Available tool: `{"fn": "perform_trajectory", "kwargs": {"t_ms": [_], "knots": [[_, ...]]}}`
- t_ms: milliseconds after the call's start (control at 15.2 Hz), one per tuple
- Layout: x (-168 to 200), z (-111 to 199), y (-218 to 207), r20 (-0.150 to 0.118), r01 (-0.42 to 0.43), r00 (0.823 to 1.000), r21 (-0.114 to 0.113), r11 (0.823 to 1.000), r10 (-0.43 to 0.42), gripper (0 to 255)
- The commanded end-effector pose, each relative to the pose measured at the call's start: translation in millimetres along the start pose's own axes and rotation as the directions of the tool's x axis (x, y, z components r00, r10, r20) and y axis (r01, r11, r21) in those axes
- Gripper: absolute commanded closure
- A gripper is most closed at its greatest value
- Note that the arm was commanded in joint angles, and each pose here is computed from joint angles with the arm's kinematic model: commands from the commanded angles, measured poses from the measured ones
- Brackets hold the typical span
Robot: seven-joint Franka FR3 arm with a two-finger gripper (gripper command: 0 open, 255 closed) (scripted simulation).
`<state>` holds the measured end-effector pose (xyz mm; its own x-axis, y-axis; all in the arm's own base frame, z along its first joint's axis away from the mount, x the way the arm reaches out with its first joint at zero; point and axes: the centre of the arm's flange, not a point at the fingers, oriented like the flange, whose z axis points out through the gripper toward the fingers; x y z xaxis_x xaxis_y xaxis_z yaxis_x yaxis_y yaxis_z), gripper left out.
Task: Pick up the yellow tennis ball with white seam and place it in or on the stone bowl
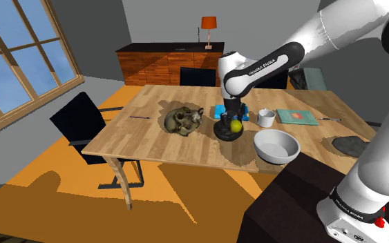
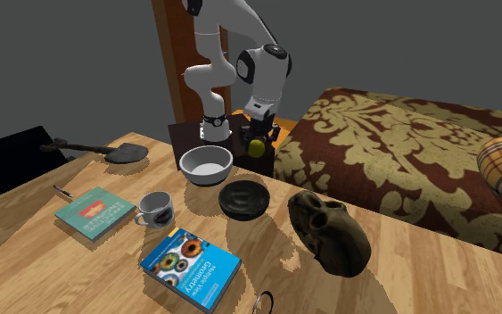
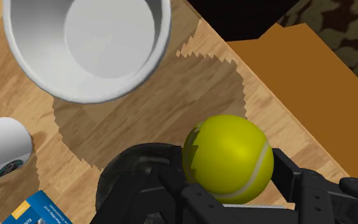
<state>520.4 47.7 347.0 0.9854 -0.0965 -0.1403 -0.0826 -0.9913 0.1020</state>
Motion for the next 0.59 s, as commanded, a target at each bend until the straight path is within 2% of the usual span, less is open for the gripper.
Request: {"fn": "perform_trajectory", "kwargs": {"t_ms": [0,528], "knots": [[20,-1,16,0.0,0.0,1.0,-0.001,1.0,0.0,255],[111,-10,78,0.0,0.0,1.0,-0.001,1.0,0.0,255]]}}
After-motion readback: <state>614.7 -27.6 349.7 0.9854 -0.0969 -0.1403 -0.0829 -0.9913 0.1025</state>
